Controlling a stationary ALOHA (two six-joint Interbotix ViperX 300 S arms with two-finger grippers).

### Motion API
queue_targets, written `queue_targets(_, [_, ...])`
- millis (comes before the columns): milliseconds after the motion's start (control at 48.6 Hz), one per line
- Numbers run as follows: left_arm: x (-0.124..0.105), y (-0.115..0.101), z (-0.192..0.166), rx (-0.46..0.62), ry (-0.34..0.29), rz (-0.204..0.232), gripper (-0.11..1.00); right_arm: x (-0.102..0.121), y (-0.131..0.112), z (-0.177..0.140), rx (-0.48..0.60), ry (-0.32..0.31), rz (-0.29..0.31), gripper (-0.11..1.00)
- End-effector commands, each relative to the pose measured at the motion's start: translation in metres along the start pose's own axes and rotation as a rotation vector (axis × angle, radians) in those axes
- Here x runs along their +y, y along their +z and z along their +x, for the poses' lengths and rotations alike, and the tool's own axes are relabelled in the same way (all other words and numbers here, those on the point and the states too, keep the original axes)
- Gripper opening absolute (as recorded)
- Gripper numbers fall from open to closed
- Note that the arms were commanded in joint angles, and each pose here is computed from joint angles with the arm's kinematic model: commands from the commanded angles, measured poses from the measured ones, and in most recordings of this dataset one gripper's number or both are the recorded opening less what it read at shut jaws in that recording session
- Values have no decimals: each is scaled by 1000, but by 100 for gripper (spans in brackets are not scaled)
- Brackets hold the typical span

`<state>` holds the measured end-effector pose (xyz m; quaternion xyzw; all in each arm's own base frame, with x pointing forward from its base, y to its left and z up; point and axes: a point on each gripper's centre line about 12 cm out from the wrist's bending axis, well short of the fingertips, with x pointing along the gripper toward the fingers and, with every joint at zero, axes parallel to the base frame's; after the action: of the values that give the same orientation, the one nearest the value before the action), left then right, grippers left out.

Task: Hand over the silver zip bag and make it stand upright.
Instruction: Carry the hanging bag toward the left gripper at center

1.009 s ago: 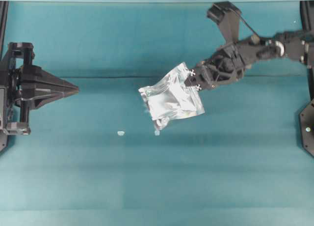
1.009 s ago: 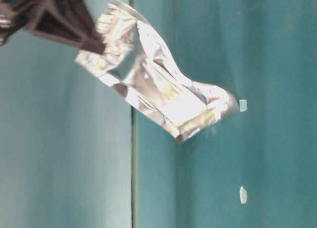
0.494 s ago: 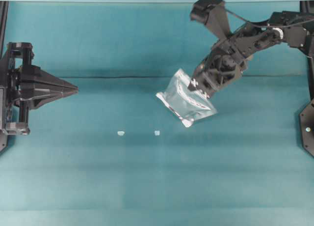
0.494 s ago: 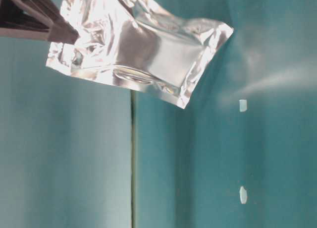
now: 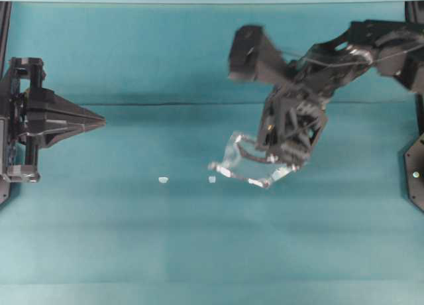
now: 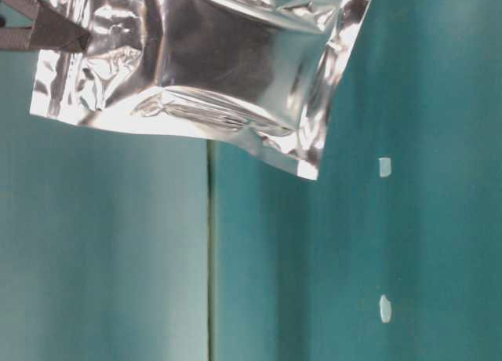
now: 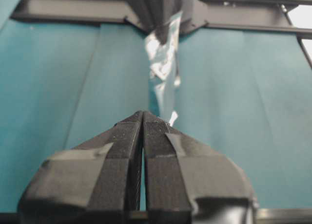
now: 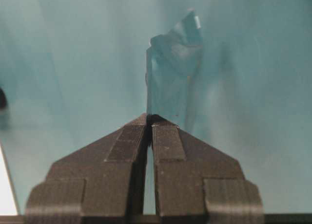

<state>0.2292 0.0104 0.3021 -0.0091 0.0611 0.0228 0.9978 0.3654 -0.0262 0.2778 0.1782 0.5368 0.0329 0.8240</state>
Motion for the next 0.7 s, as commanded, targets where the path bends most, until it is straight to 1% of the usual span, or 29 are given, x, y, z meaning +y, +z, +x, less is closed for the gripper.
queue_targets(0, [0, 5, 0, -14, 0, 5, -1, 14, 13, -8, -25, -16, -80, 3])
queue_targets(103, [0, 5, 0, -17, 1, 3, -1, 20, 24, -5, -15, -58, -144, 3])
queue_targets(329, [0, 2, 0, -6, 0, -3, -1, 25, 38, 6, 83, -140, -232, 3])
queue_targets(473, [0, 2, 0, -6, -1, -43, -1, 30, 43, 16, 129, -197, -296, 3])
queue_targets(494, [0, 1, 0, -5, 1, -54, -1, 31, 45, 16, 129, -205, -302, 3])
queue_targets(556, [0, 0, 0, -2, 1, -66, -1, 33, 48, 19, 126, -221, -317, 3])
queue_targets(679, [0, -1, 0, 0, 1, -68, -1, 36, 54, 22, 119, -228, -330, 3])
